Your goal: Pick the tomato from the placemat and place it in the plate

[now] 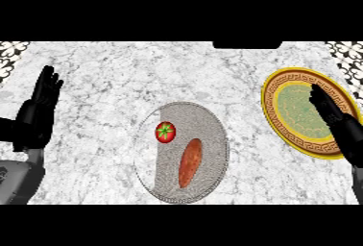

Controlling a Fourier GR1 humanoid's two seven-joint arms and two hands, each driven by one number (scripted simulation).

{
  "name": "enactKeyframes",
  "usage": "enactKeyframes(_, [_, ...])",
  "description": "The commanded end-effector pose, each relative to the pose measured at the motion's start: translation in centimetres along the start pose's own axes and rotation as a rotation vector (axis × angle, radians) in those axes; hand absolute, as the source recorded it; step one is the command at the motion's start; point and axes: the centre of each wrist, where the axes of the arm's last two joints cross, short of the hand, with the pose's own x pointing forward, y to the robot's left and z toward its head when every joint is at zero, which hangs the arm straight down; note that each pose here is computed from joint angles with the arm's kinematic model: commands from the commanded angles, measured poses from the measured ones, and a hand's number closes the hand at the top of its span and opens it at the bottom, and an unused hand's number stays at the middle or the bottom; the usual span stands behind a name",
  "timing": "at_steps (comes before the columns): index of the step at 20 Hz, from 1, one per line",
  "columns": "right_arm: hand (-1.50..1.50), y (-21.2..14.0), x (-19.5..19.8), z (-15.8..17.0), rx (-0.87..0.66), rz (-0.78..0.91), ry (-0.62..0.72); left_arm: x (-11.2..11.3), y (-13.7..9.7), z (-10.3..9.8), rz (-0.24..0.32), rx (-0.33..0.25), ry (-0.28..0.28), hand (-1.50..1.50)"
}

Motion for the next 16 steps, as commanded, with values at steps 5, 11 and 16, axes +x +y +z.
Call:
enactKeyframes(5, [1.5, 11.8, 5.2, -6.7, 0.23, -0.303, -0.196, -1.2, -2.2, 1.0, 0.003, -0.119, 0.184, 0.0])
enactKeyframes(11, [-1.5, 16.0, 2.7, -6.1, -0.135, -0.197, -0.266, -2.3, -3.6, 1.7, 0.021, -0.168, 0.271, 0.0])
enactKeyframes(16, [-1.5, 20.1, -1.6, -6.9, 0.148, -0.053, -0.323, -1.8, -2.9, 1.6, 0.019, -0.164, 0.302, 0.0])
